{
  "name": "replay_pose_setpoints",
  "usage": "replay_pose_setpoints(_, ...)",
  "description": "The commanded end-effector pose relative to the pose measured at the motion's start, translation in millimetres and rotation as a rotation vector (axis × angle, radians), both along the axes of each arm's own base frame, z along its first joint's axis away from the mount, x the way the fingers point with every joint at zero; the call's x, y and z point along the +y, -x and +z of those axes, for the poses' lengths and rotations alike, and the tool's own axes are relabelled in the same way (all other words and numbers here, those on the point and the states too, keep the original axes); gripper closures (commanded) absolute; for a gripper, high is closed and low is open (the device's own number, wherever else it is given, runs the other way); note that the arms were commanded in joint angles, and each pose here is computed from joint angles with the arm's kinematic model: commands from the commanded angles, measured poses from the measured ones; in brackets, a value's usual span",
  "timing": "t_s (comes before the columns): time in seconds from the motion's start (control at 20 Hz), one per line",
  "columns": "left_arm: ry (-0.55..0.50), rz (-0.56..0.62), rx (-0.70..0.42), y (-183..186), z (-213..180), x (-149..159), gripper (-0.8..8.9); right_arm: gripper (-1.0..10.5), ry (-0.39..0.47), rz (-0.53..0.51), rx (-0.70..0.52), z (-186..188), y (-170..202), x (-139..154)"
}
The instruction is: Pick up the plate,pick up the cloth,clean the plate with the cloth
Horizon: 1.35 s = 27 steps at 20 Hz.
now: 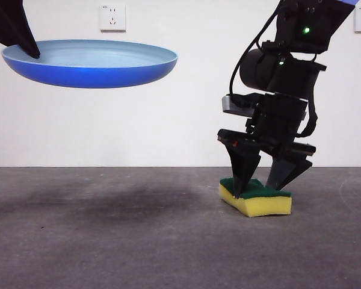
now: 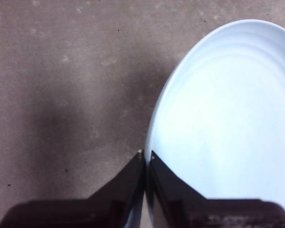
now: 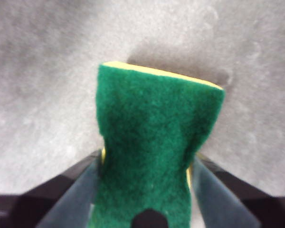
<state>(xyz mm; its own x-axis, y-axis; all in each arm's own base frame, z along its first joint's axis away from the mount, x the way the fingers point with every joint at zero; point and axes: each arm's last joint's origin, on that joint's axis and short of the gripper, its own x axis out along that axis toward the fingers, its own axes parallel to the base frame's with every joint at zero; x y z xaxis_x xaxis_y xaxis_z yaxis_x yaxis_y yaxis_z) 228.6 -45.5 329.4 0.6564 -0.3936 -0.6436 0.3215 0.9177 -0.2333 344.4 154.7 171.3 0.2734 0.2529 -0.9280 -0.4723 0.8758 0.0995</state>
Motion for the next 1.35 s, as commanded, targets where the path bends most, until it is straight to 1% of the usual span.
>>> replay_pose_setpoints(0.05,-0.005,-0.013,-0.012,-0.5,-0.1,-1.1,8.2,8.4,0.013,0.003,0.018,-7.6,-1.0,1.0)
replay_pose_setpoints(0.15,-0.005,-0.013,-0.012,-0.5,-0.1,-1.0,8.2,9.7,0.03,0.005,0.01,-7.7,-1.0,1.0)
replay_pose_setpoints(0.3,-0.025,0.009,-0.012,-2.1,-1.2,-0.5,8.2,9.6,0.051,-0.003,0.004,-4.5,0.2,-0.4)
replay_pose_setpoints(0.4,-0.076,0.056,-0.004,-7.7,-6.0,-0.8,8.2,9.6,0.028,-0.016,-0.029,14.0,4.8,-2.1)
replay_pose_setpoints(0.55,-0.094,0.048,0.048,-20.3,-19.3,-6.2,8.2,9.6,-0.08,-0.022,-0.103,64.6,25.6,-3.2)
replay_pose_setpoints(0.6,-0.099,0.04,0.07,-24.7,-24.9,-9.0,8.2,9.6,-0.111,-0.016,-0.15,84.3,35.0,-4.1)
replay_pose_setpoints(0.7,-0.103,0.008,0.106,-32.2,-35.6,-20.4,8.2,9.6,-0.187,0.014,-0.237,118.7,55.0,-4.2)
replay_pose_setpoints(0.75,-0.103,-0.015,0.116,-34.7,-39.9,-28.2,8.2,9.6,-0.238,0.04,-0.283,136.7,67.9,-2.4)
replay_pose_setpoints(0.85,-0.086,-0.05,0.105,-35.6,-41.7,-43.0,8.2,9.6,-0.28,0.076,-0.337,153.4,83.5,4.1)
replay_pose_setpoints(0.95,-0.059,-0.097,0.083,-31.7,-39.6,-60.2,8.2,9.6,-0.295,0.117,-0.336,155.8,93.1,15.6)
replay_pose_setpoints(1.05,-0.044,-0.133,0.079,-26.9,-38.7,-73.5,8.2,9.6,-0.284,0.147,-0.322,150.6,95.9,27.2)
replay_pose_setpoints(1.15,-0.041,-0.17,0.079,-21.9,-38.6,-83.8,8.2,9.6,-0.251,0.168,-0.33,142.7,98.1,43.8)
replay_pose_setpoints(1.2,-0.034,-0.18,0.08,-19.9,-38.4,-88.2,8.2,9.6,-0.234,0.173,-0.332,139.0,98.9,49.8)
replay_pose_setpoints(1.35,-0.005,-0.179,0.069,-18.6,-36.5,-94.5,8.2,9.6,-0.231,0.213,-0.284,123.6,101.1,70.0)
